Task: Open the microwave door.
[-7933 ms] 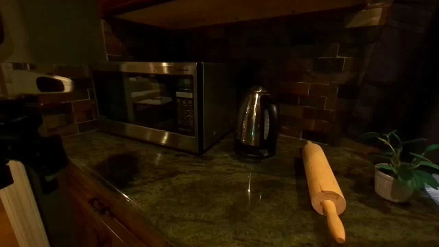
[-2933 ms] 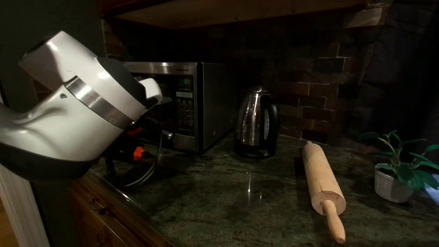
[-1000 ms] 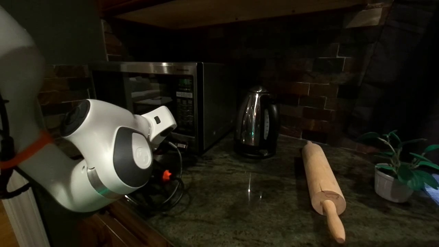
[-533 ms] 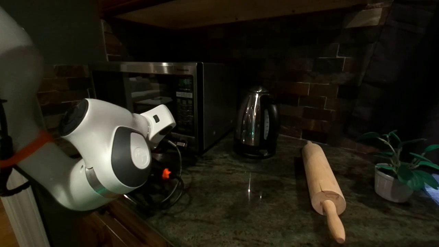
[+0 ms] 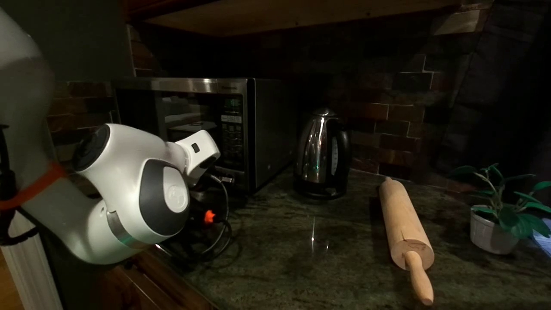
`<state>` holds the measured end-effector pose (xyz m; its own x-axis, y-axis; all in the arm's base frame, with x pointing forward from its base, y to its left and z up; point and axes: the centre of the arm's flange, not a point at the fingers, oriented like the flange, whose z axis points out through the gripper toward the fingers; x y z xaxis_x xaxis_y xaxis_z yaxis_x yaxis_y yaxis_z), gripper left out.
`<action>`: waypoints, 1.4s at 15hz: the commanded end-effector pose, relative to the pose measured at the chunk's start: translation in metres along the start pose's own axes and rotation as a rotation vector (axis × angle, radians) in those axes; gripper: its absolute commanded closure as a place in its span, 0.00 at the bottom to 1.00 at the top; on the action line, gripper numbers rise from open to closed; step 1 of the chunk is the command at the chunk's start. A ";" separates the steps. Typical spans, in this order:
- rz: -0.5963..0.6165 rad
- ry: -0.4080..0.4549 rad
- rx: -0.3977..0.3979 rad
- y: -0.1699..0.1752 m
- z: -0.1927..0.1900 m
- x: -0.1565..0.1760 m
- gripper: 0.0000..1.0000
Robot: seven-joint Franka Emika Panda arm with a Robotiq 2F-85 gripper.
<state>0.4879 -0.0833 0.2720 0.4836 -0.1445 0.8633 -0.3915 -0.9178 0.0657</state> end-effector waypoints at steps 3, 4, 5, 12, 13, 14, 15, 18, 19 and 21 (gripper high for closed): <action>-0.010 0.122 -0.020 0.013 0.020 0.008 1.00; -0.010 0.142 -0.025 0.015 0.023 0.009 1.00; -0.007 0.158 -0.027 0.016 0.023 0.010 1.00; -0.007 0.223 -0.052 0.024 0.028 0.012 1.00; -0.004 0.228 -0.055 0.025 0.029 0.012 1.00; -0.003 0.229 -0.056 0.026 0.030 0.011 1.00; -0.004 0.233 -0.053 0.027 0.032 0.011 1.00; 0.007 0.254 -0.047 0.028 0.038 0.012 1.00; 0.007 0.261 -0.045 0.028 0.041 0.011 1.00; -0.005 0.280 -0.038 0.029 0.045 0.012 1.00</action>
<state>0.4789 -0.0912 0.2536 0.3685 -0.0695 0.9270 -0.3760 -0.9232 0.0802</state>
